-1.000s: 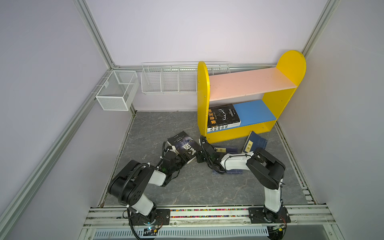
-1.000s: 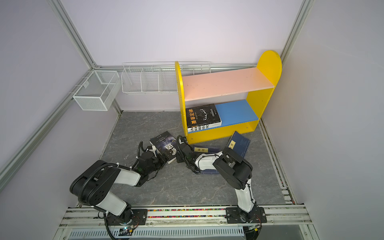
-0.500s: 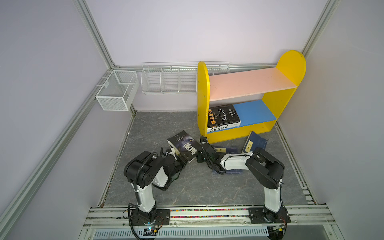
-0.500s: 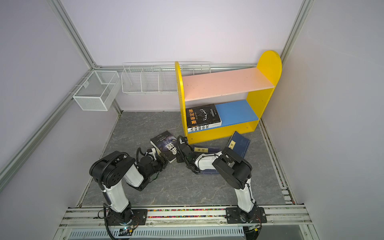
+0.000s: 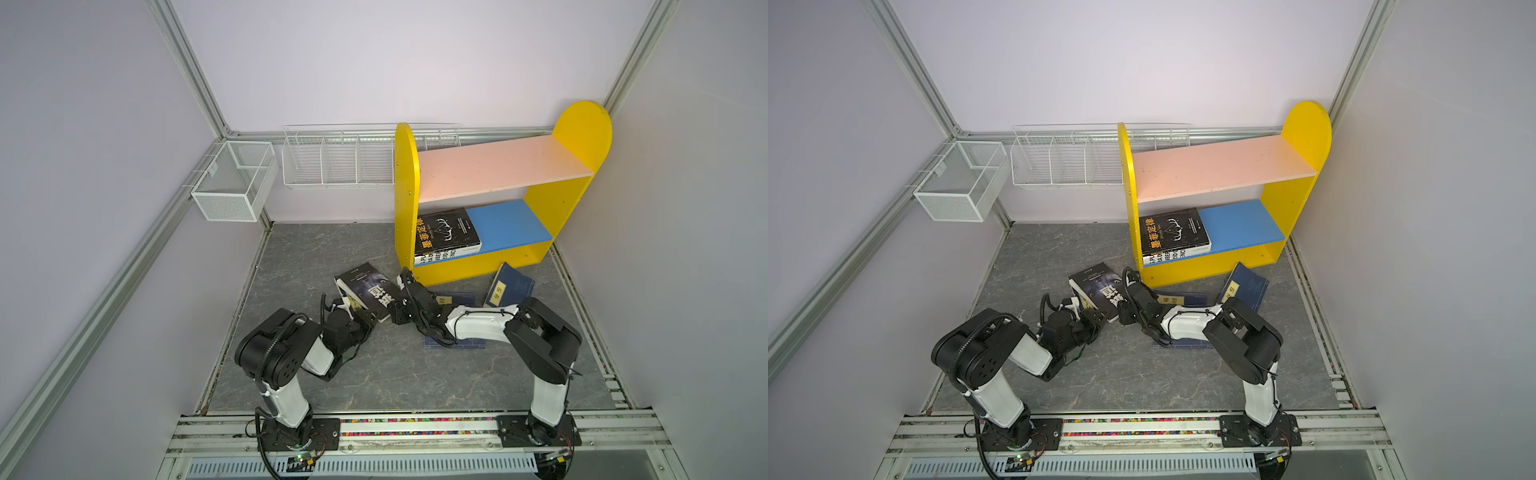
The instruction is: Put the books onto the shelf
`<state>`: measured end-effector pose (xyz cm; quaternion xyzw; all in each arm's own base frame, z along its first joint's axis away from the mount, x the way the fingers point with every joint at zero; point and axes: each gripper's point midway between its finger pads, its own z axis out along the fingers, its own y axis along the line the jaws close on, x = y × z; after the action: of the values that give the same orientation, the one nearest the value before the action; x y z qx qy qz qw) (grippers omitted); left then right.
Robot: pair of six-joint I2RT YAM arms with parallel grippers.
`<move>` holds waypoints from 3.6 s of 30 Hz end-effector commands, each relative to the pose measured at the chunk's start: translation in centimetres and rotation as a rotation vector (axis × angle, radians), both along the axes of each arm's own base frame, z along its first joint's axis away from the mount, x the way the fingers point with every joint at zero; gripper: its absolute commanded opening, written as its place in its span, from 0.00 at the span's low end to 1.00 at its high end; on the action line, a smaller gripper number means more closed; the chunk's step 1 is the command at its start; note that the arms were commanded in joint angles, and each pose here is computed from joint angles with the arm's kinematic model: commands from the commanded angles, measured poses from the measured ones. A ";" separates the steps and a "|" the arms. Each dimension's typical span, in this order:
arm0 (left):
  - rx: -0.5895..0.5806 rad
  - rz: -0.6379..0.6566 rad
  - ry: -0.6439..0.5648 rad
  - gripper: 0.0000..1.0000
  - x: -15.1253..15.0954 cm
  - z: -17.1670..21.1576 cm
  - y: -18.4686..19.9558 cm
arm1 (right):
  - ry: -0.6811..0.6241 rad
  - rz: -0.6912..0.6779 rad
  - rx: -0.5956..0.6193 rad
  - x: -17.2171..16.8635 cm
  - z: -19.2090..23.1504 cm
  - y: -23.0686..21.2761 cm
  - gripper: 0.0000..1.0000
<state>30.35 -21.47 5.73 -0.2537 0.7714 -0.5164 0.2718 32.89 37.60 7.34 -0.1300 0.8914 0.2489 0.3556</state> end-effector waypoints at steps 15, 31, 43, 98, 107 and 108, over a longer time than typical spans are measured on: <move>0.440 -0.139 -0.138 0.00 -6.5 15.0 4.7 | -0.032 0.350 0.353 -2.3 18.6 -3.4 0.96; 0.134 -0.601 -0.504 0.00 -16.3 29.0 0.5 | 0.182 0.561 0.623 -9.9 24.0 -9.4 0.89; 0.055 -0.831 -0.527 0.00 -20.0 31.6 -2.4 | 0.170 0.600 0.664 -8.7 26.8 -8.6 0.92; 0.062 -0.371 -0.567 0.84 -5.7 31.6 -15.0 | -0.199 -0.268 0.919 -2.8 36.6 -33.8 0.07; -0.055 -0.450 -0.514 0.86 -5.2 30.4 -21.4 | -0.226 -0.293 0.993 -2.1 37.4 -35.6 0.08; -0.065 -0.454 -0.504 0.86 -5.0 30.2 -21.9 | -0.232 -0.288 0.997 -2.1 37.6 -35.6 0.08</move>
<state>25.04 -42.46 31.52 0.0634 0.7493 -0.5796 0.3138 31.56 1.66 42.79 0.1619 0.6532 0.5458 0.4992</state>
